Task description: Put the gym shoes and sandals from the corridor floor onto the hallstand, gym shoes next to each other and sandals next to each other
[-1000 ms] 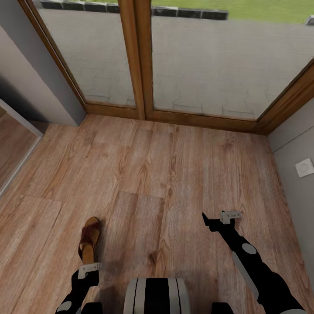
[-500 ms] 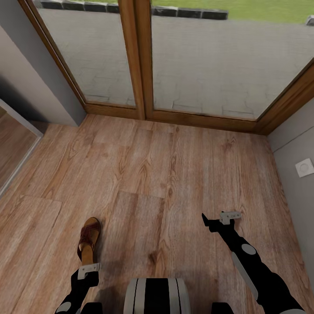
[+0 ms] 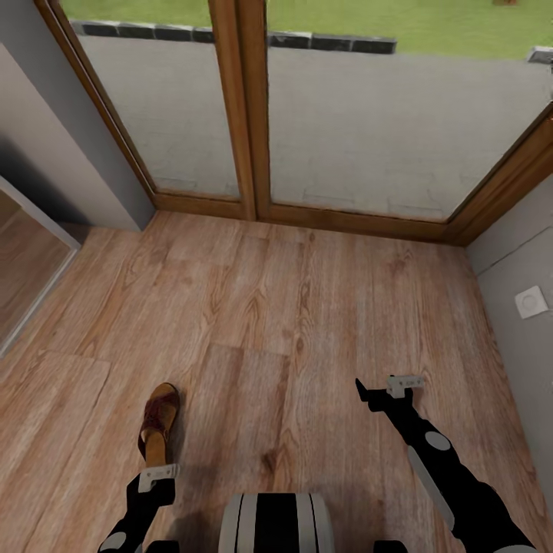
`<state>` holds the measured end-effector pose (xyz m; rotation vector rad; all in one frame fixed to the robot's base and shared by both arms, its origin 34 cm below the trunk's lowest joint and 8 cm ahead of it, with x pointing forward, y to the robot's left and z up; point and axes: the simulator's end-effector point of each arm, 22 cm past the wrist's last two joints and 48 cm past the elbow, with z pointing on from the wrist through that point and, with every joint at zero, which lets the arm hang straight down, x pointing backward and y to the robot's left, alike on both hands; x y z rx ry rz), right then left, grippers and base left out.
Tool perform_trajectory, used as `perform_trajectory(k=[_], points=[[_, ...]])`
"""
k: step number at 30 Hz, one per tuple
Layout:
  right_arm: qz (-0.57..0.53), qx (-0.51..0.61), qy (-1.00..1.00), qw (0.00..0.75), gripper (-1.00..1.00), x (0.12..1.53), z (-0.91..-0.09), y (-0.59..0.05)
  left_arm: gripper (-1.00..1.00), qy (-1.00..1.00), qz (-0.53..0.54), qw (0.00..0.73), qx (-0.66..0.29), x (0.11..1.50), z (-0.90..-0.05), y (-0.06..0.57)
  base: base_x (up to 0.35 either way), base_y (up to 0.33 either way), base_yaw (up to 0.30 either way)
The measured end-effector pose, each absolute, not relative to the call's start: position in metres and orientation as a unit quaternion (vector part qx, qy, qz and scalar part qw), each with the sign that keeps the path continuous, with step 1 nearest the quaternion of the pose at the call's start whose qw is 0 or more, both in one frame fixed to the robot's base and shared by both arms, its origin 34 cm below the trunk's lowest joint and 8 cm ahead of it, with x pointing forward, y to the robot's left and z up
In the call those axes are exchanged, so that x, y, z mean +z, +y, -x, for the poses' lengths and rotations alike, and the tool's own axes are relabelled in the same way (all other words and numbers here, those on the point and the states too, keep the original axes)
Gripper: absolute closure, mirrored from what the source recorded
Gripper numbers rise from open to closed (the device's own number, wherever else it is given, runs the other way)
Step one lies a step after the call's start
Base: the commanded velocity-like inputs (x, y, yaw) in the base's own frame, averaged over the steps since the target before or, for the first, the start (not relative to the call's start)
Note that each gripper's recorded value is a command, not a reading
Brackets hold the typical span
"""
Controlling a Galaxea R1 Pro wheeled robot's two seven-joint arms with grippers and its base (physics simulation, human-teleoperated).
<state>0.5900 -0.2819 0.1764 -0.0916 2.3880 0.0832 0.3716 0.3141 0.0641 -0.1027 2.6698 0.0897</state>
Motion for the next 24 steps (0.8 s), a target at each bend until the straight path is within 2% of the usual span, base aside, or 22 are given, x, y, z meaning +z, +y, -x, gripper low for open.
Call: perform_trajectory(k=[15,24], points=[[0.036,0.03,0.918,0.393,-1.0,0.208,-0.607,-0.283,1.0,0.964,0.032,0.261,0.043,0.086,-0.396,0.332,0.0,0.0,0.0],[0.034,0.006,0.935,0.352,-1.0,0.188,-0.575,-0.313,1.0,0.962,0.037,0.264,0.054,0.102,-0.375,0.342,0.0,0.0,0.0]])
